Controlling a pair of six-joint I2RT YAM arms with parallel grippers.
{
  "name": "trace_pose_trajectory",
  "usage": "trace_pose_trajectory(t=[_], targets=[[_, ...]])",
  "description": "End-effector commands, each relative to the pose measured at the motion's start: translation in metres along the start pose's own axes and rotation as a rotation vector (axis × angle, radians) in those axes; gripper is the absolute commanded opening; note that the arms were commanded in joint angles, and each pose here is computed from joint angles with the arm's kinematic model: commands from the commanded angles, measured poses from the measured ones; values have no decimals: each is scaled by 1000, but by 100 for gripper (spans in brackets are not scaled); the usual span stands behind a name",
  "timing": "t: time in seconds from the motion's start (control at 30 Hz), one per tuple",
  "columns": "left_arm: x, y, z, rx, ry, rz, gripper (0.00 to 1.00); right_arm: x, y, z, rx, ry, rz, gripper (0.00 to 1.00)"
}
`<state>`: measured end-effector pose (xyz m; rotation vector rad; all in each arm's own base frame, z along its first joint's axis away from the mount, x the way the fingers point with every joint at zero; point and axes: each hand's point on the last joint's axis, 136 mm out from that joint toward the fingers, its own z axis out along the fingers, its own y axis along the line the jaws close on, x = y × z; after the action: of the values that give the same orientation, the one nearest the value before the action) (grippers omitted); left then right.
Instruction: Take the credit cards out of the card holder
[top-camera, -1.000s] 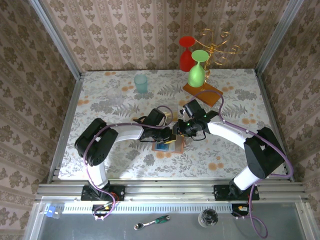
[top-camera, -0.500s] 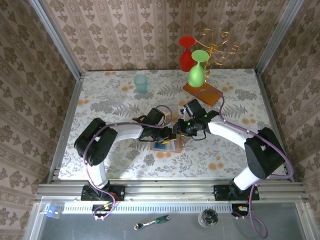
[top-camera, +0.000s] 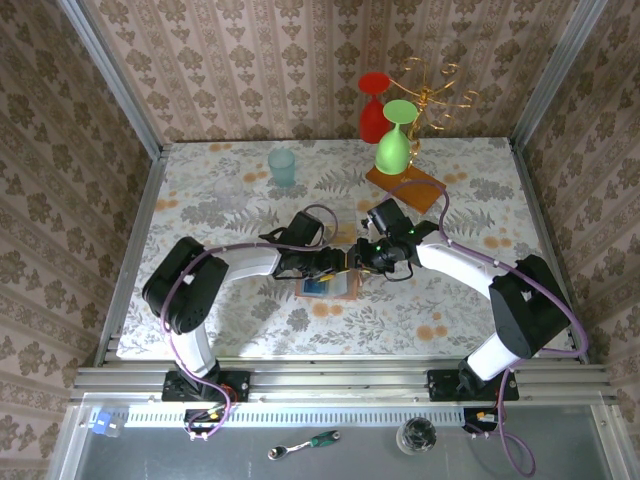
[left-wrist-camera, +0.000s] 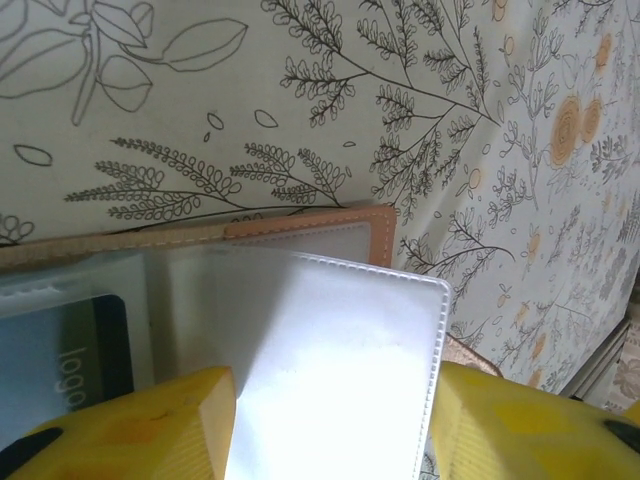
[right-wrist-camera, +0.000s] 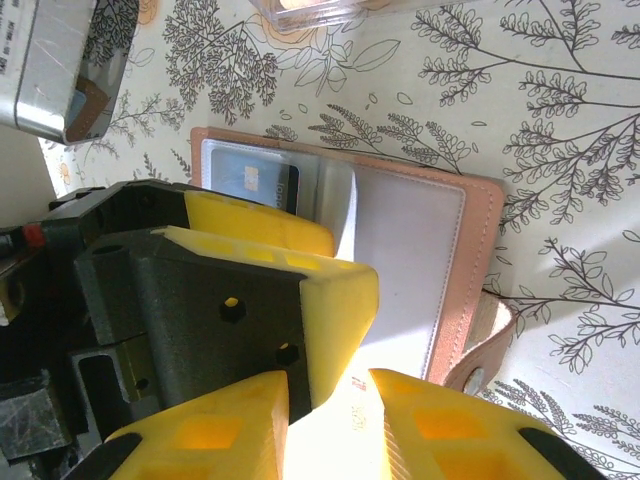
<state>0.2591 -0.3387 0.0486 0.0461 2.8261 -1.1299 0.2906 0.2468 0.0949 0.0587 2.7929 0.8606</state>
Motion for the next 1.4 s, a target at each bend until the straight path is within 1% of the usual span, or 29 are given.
trace_pose_trajectory(t=[0.0, 0.07, 0.2, 0.43, 0.6, 0.77, 1.07, 1.37], targets=[[-12, -22, -14, 60, -52, 23, 59, 0, 0, -9, 14, -14, -9, 29], [-15, -26, -19, 65, -61, 34, 60, 0, -1, -9, 15, -15, -6, 29], [-19, -21, -31, 43, -84, 42, 62, 0, 1, -10, 6, -19, -3, 29], [-23, 4, -51, 1, -113, 21, 62, 0, 4, -5, -16, -10, 8, 30], [-20, 39, -62, -95, -115, 2, 62, 0, 6, 0, -21, 2, 11, 30], [-14, 63, -61, -107, -99, -40, 62, 1, 8, 2, -24, 10, 8, 30], [-3, 70, -49, -67, -67, -77, 62, 1, 14, 5, -35, 14, 6, 30], [7, 74, -51, -74, -74, -90, 62, 3, 25, 15, -48, 36, -13, 30]])
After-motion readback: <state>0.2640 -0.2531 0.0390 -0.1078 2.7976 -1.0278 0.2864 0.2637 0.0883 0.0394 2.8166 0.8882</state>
